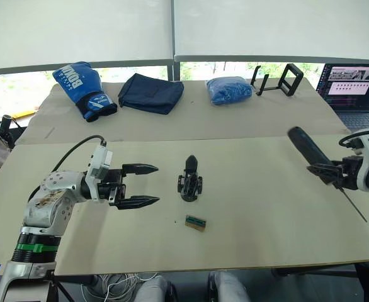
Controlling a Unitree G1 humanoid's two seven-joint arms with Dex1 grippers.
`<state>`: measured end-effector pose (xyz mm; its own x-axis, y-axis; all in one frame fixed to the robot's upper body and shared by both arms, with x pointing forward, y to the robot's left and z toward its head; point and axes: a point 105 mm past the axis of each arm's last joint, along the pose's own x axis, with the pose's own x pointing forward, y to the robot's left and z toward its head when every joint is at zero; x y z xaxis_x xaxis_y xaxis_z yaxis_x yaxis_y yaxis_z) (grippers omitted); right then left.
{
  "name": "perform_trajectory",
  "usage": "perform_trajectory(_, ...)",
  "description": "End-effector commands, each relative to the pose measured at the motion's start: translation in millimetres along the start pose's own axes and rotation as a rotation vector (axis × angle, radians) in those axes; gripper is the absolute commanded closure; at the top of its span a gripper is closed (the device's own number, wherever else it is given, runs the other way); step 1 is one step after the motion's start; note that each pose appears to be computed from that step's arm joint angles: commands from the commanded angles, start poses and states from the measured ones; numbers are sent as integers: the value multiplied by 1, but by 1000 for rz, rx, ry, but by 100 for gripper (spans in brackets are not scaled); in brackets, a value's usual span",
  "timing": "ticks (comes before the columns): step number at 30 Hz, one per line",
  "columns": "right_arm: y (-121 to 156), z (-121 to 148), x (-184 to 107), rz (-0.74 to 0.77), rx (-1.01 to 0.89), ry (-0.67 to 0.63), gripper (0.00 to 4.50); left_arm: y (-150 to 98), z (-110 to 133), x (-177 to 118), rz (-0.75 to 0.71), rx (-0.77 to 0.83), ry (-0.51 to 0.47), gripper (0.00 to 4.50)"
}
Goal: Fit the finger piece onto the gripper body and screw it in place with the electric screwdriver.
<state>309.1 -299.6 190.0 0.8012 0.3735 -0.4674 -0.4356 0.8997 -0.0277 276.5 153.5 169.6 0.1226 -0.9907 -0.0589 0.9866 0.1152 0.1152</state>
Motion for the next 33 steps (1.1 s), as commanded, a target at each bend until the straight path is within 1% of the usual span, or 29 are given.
perform_trajectory(1, 46, 13, -16, 63, -109, -59, 252, -2, -9, -15, 22, 60, 61, 0)
perform_trajectory(3, 73, -8, -13, 103, -165, -30, 252, -7, -14, -15, 18, 58, 56, 0)
perform_trajectory(6, 93, -34, -6, 111, -233, 3, 252, -18, -24, -14, -26, 75, 75, 0)
perform_trajectory(8, 101, -49, 0, 111, -262, 15, 252, -26, -31, -13, -51, 73, 100, 0)
perform_trajectory(13, 103, -70, 10, 102, -261, 43, 252, -30, -34, -6, -39, 59, 90, 0)
perform_trajectory(19, 96, -72, 20, 99, -301, 37, 252, -33, -33, 0, -33, 59, 87, 0)
perform_trajectory(24, 96, -82, 29, 130, -253, 65, 252, -33, -31, 7, -27, 54, 67, 0)
perform_trajectory(27, 102, -89, 31, 177, -192, 84, 252, -32, -28, 12, -30, 58, 58, 0)
perform_trajectory(29, 103, -87, 30, 179, -154, 67, 146, -31, -27, 12, -25, 62, 58, 0)
perform_trajectory(33, 99, -68, 26, 176, -158, 6, 8, -28, -27, 12, -10, 63, 60, 0)
